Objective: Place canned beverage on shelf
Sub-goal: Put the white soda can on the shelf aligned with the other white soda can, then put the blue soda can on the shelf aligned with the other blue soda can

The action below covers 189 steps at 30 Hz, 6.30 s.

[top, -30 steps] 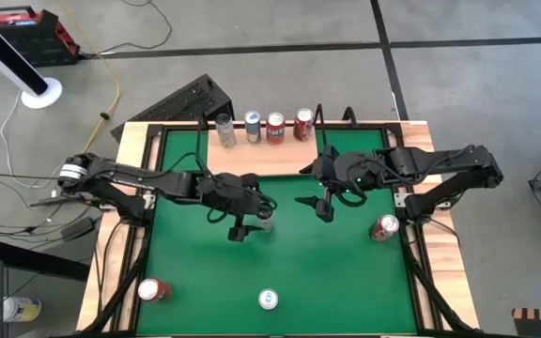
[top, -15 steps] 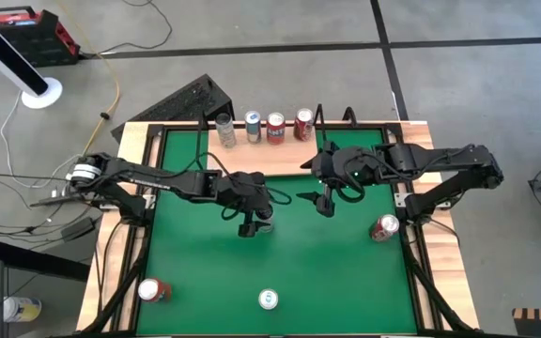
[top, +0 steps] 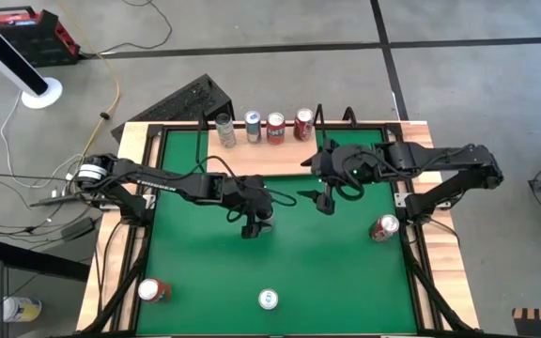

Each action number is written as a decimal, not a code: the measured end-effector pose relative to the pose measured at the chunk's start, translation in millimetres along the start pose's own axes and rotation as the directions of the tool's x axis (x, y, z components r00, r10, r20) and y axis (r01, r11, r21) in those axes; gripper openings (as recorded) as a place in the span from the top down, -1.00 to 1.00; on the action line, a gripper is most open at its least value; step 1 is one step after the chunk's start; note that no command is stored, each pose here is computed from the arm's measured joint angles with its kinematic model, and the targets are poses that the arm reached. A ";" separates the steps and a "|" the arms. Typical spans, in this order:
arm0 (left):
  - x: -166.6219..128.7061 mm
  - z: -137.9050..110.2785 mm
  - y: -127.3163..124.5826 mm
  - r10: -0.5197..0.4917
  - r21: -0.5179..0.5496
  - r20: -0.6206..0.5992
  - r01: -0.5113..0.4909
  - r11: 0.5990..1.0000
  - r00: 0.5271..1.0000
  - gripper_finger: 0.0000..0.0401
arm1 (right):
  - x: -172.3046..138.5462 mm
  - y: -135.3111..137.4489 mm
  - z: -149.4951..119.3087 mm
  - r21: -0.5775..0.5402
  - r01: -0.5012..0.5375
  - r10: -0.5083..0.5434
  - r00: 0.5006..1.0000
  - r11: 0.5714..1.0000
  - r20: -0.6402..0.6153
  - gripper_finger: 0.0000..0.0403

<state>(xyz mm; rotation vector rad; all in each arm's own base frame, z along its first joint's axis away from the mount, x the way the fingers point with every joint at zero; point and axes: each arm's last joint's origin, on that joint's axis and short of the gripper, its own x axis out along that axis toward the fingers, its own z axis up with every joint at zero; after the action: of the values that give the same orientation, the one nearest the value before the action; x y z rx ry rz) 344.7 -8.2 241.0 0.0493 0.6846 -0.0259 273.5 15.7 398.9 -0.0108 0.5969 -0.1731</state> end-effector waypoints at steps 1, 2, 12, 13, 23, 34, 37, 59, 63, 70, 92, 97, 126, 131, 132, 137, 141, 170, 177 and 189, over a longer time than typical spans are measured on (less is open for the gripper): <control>0.0 -0.3 -0.1 -0.003 -0.002 -0.003 0.003 1.000 1.000 -0.64 | 0.0 -0.1 0.0 0.001 0.000 0.000 1.000 1.000 0.000 -0.94; 0.0 -0.8 -0.2 -0.005 -0.005 -0.008 0.005 1.000 1.000 -0.58 | 0.1 -0.6 0.1 0.001 0.002 -0.002 1.000 1.000 0.000 -0.94; -57.3 25.2 12.1 0.021 0.056 0.023 -0.022 0.998 1.000 -0.17 | 2.2 -11.1 0.9 0.040 0.035 -0.035 0.999 0.999 -0.001 -0.94; -71.1 30.4 16.8 0.039 0.068 0.036 -0.041 0.997 0.999 -0.17 | 2.4 -12.1 1.0 0.042 0.039 -0.039 0.999 0.998 -0.001 -0.94; -164.0 13.9 90.7 0.209 0.066 -0.015 -0.207 0.976 0.978 -0.17 | 4.2 -20.0 7.3 0.066 0.061 -0.065 0.996 0.996 0.057 -0.94; -162.6 -12.0 151.7 0.133 0.092 -0.048 -0.128 0.987 0.990 -0.17 | 6.8 -48.8 15.8 0.120 0.093 -0.109 0.985 0.988 0.132 -0.94; -157.3 -18.7 161.7 0.115 0.111 -0.076 -0.107 0.988 0.990 -0.17 | 7.0 -53.8 16.3 0.129 0.101 -0.119 0.984 0.986 0.136 -0.94; -135.8 -44.1 200.0 0.084 0.080 -0.153 -0.073 0.994 0.985 -0.17 | 7.4 -79.0 16.7 0.112 0.092 -0.109 0.982 0.989 0.151 -0.94; -138.6 -46.4 203.5 0.082 0.069 -0.144 -0.073 0.995 0.986 -0.17 | 7.4 -79.3 16.7 0.110 0.091 -0.107 0.983 0.990 0.152 -0.94; -134.3 -52.4 203.6 0.074 0.060 -0.139 -0.066 0.996 0.987 -0.17 | 7.4 -79.5 16.6 0.111 0.091 -0.108 0.983 0.990 0.151 -0.94; -132.4 -54.3 205.5 0.116 0.070 -0.147 -0.106 0.992 0.982 -0.23 | 7.4 -79.5 16.6 0.115 0.091 -0.108 0.983 0.989 0.151 -0.94; -132.6 -55.4 206.1 0.140 0.058 -0.168 -0.132 0.990 0.976 -0.67 | 7.4 -79.5 16.6 0.115 0.091 -0.108 0.983 0.989 0.151 -0.94; -170.5 -38.1 185.4 0.200 0.026 -0.052 -0.199 0.980 0.978 -0.58 | 7.4 -79.6 16.7 0.132 0.089 -0.109 0.982 0.987 0.152 -0.94; -191.5 -29.3 174.6 0.247 0.024 0.028 -0.247 0.969 0.969 -0.58 | 7.4 -80.6 16.7 0.133 0.092 -0.112 0.982 0.987 0.153 -0.94; -196.1 -27.1 172.2 0.256 0.025 0.051 -0.257 0.966 0.965 -0.58 | 7.3 -80.6 16.8 0.134 0.092 -0.112 0.982 0.987 0.154 -0.94; -215.0 -19.9 161.3 0.287 0.022 0.135 -0.292 0.956 0.948 -0.58 | 7.1 -80.7 18.3 0.135 0.091 -0.113 0.979 0.987 0.170 -0.94; -222.9 -16.5 153.7 0.292 0.004 0.169 -0.297 0.955 0.941 -0.58 | 6.6 -80.9 20.2 0.137 0.090 -0.115 0.975 0.986 0.188 -0.94; -205.6 6.1 105.5 0.106 0.039 0.219 -0.117 0.992 0.970 -0.45 | 5.4 -53.8 25.9 0.153 -0.008 -0.030 0.971 0.988 0.239 -0.94; -206.8 12.5 82.5 0.024 0.033 0.247 -0.033 0.999 0.969 -0.45 | 2.9 -35.2 29.5 0.146 -0.074 0.031 0.961 0.987 0.276 -0.94; -233.4 1.0 38.8 -0.102 -0.009 0.204 0.106 0.994 0.974 -0.45 | -8.4 23.9 27.8 0.030 -0.247 0.228 0.929 0.968 0.291 -0.94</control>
<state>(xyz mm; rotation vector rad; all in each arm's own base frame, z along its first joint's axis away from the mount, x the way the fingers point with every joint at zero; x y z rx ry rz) 166.1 32.4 390.8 -0.0085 0.4822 -0.1236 286.0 39.5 425.2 0.0995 0.2993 0.0460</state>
